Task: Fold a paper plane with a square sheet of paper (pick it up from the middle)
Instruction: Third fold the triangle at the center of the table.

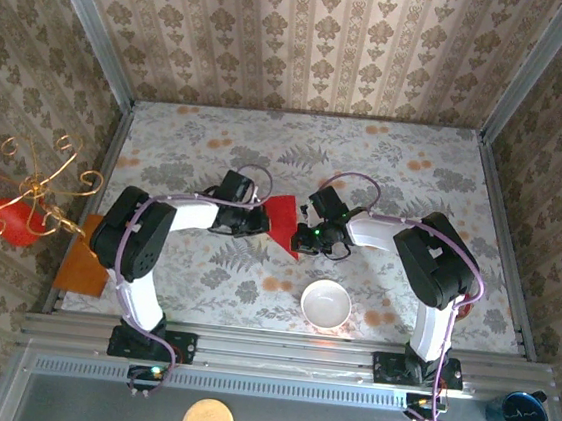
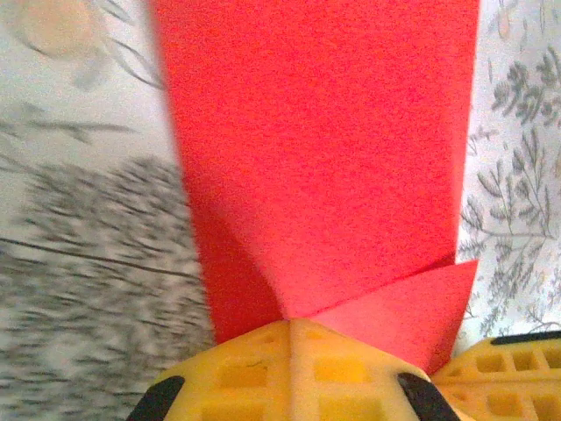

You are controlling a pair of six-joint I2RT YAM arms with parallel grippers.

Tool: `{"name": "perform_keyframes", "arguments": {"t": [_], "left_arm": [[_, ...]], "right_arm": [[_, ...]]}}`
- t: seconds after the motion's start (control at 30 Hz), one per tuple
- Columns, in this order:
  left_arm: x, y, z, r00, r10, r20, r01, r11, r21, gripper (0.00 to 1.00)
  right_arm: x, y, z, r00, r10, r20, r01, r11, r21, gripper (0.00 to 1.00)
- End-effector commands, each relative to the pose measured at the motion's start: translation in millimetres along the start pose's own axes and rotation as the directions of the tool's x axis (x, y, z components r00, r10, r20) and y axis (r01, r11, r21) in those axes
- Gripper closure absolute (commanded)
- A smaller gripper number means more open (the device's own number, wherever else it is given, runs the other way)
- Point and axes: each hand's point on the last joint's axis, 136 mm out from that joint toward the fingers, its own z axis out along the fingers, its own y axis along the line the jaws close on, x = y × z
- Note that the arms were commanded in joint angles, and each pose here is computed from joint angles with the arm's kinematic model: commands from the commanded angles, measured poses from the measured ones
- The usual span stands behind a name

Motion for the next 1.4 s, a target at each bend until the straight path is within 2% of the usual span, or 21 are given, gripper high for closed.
{"name": "perform_keyframes", "arguments": {"t": [0.0,0.17,0.37,0.47,0.63,0.73,0.87,1.0,1.2,1.37], "left_arm": [[-22,54,-15,0.995,-0.028,0.098,0.043,0.987,-0.154,1.00],[-48,19,-29,0.989,0.017,0.148,-0.004,0.997,-0.083,1.00],[-57,-20,-45,0.981,0.053,0.185,-0.048,0.998,-0.029,0.96],[-51,-35,-44,0.981,0.064,0.181,-0.062,0.998,-0.017,0.87],[-35,-51,-34,0.984,0.055,0.168,-0.056,0.998,0.000,0.73],[-28,-59,-31,0.986,0.034,0.165,-0.039,0.999,0.027,0.63],[-19,-62,-32,0.986,-0.011,0.168,0.003,0.999,0.050,0.50],[-10,-64,-26,0.985,-0.073,0.158,0.056,0.992,0.109,0.46],[-4,-77,-12,0.988,-0.113,0.105,0.089,0.974,0.207,0.44],[-4,-74,-2,0.988,-0.121,0.096,0.098,0.971,0.218,0.43]], "right_arm": [[60,-99,4,0.974,0.185,-0.133,-0.128,0.926,0.356,1.00],[36,-83,-2,0.987,0.123,-0.104,-0.086,0.948,0.305,1.00],[-10,-55,-30,1.000,0.006,0.003,-0.006,0.980,0.199,0.97],[-33,-36,-50,0.996,-0.024,0.086,0.011,0.989,0.147,0.94],[-57,-7,-80,0.968,0.008,0.253,-0.018,0.999,0.039,0.73],[-59,6,-90,0.941,0.037,0.335,-0.018,0.998,-0.059,0.64],[-49,-3,-96,0.928,0.037,0.370,-0.028,0.999,-0.031,0.58],[-41,1,-94,0.932,0.060,0.358,-0.036,0.997,-0.072,0.60],[-43,8,-77,0.949,0.072,0.307,-0.040,0.993,-0.107,0.69],[-54,9,-68,0.951,0.077,0.298,-0.047,0.993,-0.110,0.73]]}}
